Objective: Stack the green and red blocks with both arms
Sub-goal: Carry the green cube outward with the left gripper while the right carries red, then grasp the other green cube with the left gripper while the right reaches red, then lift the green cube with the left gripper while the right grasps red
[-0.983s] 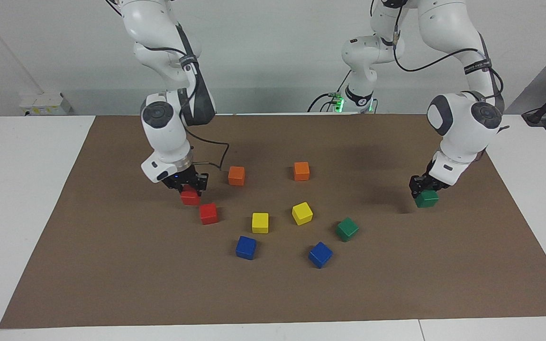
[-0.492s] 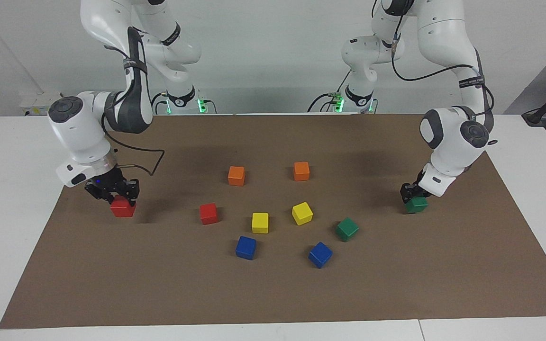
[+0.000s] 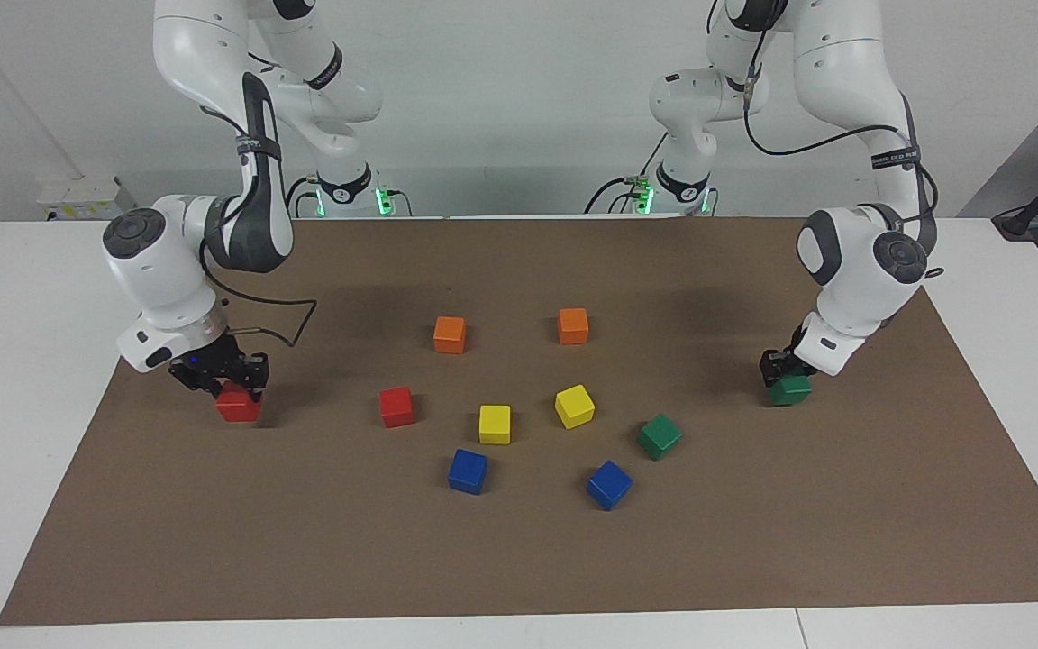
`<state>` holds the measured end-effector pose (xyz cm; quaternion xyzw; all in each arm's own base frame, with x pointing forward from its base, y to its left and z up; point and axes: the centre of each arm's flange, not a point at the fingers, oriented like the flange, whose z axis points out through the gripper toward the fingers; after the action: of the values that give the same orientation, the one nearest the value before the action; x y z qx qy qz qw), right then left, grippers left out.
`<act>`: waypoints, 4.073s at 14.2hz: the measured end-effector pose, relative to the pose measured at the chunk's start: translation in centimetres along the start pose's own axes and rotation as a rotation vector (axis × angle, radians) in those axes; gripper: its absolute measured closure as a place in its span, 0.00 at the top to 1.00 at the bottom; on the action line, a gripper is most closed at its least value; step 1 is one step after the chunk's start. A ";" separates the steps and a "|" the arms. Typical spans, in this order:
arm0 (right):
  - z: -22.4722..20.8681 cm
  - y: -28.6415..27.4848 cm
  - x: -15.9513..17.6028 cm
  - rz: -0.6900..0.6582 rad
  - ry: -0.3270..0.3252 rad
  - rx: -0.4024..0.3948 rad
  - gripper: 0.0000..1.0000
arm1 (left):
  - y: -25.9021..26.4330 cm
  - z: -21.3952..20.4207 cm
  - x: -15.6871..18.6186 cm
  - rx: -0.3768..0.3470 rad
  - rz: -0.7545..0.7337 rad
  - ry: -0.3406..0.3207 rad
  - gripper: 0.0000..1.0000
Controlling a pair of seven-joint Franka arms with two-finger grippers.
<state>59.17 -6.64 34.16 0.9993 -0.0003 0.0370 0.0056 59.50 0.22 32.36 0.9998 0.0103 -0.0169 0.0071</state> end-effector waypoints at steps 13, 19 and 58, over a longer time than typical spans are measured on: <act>1.9 -0.6 -1.4 -0.019 -0.046 0.006 0.55 | 0.7 -3.4 1.4 -0.004 0.003 0.031 1.00; 2.4 -0.6 -1.7 -0.019 -0.056 0.008 0.55 | 10.7 -9.8 2.6 -0.044 -0.234 0.052 1.00; -3.9 -24.5 7.6 -0.120 0.008 -0.012 1.00 | 24.4 0.8 5.3 -0.039 -0.398 0.111 0.81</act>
<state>66.47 17.94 38.34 0.9973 0.0594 0.0407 0.0135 65.28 -24.09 31.77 0.9771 0.2082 0.0372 0.0225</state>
